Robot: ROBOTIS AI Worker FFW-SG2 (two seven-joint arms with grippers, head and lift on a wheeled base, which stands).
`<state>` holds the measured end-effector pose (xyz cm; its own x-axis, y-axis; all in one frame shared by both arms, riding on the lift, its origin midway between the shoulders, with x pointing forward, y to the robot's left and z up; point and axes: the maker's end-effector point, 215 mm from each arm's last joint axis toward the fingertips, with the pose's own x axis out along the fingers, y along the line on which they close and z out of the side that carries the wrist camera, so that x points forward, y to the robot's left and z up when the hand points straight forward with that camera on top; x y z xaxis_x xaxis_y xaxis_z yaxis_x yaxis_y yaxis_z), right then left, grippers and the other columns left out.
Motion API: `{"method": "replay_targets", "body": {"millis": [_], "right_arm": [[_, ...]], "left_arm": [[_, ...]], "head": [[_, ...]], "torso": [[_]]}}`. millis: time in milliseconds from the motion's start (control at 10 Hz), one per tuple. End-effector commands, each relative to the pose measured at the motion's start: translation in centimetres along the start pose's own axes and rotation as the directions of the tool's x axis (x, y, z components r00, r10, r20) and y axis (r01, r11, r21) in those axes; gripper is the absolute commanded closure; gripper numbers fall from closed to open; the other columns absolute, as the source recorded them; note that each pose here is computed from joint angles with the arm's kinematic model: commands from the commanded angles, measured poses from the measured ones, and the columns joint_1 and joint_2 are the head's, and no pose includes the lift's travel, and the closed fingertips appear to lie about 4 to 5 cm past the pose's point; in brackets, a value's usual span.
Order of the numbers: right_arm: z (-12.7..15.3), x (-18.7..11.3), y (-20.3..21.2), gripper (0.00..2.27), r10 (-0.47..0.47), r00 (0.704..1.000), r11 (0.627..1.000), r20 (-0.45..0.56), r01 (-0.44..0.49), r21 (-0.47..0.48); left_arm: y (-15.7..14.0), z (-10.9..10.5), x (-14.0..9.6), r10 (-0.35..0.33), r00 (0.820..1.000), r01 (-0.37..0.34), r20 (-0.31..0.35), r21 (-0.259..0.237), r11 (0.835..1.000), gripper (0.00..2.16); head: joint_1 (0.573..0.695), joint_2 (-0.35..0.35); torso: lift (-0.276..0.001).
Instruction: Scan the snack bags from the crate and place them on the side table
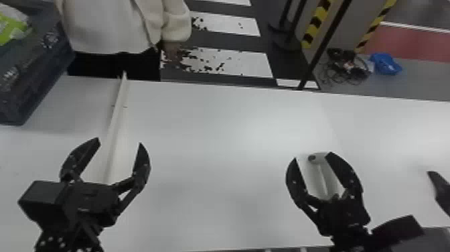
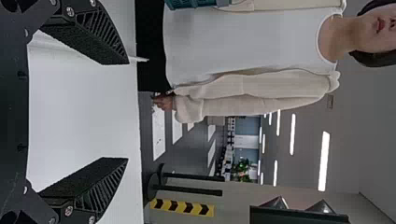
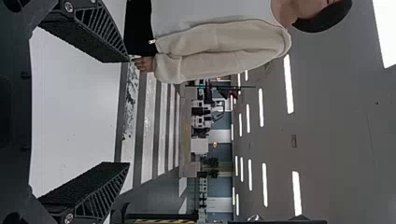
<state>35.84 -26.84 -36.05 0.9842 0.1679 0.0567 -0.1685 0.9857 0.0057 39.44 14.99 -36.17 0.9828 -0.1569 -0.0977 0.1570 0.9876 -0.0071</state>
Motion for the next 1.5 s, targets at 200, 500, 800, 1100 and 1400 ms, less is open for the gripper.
{"method": "replay_targets", "body": {"millis": [200, 500, 800, 1100, 1400], "right_arm": [[0.0, 0.0, 0.0, 0.08, -0.003, 1.0, 1.0, 0.002, 0.003, 0.003], [-0.1, 0.1, 0.0, 0.08, -0.003, 1.0, 1.0, -0.002, 0.003, 0.005], [-0.6, 0.2, 0.1, 0.08, 0.0, 1.0, 1.0, -0.019, 0.0, 0.013], [-1.1, 0.3, 0.1, 0.08, 0.002, 0.999, 1.0, -0.035, -0.002, 0.011], [-1.2, 0.3, 0.1, 0.08, 0.003, 0.999, 1.0, -0.042, -0.002, 0.009]], "left_arm": [[0.0, 0.0, 0.0, -0.002, 1.0, 0.002, 0.0, -0.002, 1.0, 0.15], [-0.1, 0.0, 0.1, -0.003, 1.0, 0.003, -0.001, -0.003, 1.0, 0.15], [0.0, 0.1, 0.1, -0.001, 1.0, 0.001, 0.0, -0.003, 1.0, 0.15], [-0.1, -0.8, 0.3, -0.012, 0.999, 0.012, -0.034, 0.0, 1.0, 0.15], [3.3, 0.2, 0.3, 0.044, 0.999, -0.044, 0.003, -0.035, 0.998, 0.2]], "head": [[0.695, -0.179], [0.695, -0.18], [0.695, -0.179], [0.695, -0.177], [0.695, -0.172]], "torso": [[-0.095], [-0.095], [-0.095], [-0.095], [-0.095]]}}
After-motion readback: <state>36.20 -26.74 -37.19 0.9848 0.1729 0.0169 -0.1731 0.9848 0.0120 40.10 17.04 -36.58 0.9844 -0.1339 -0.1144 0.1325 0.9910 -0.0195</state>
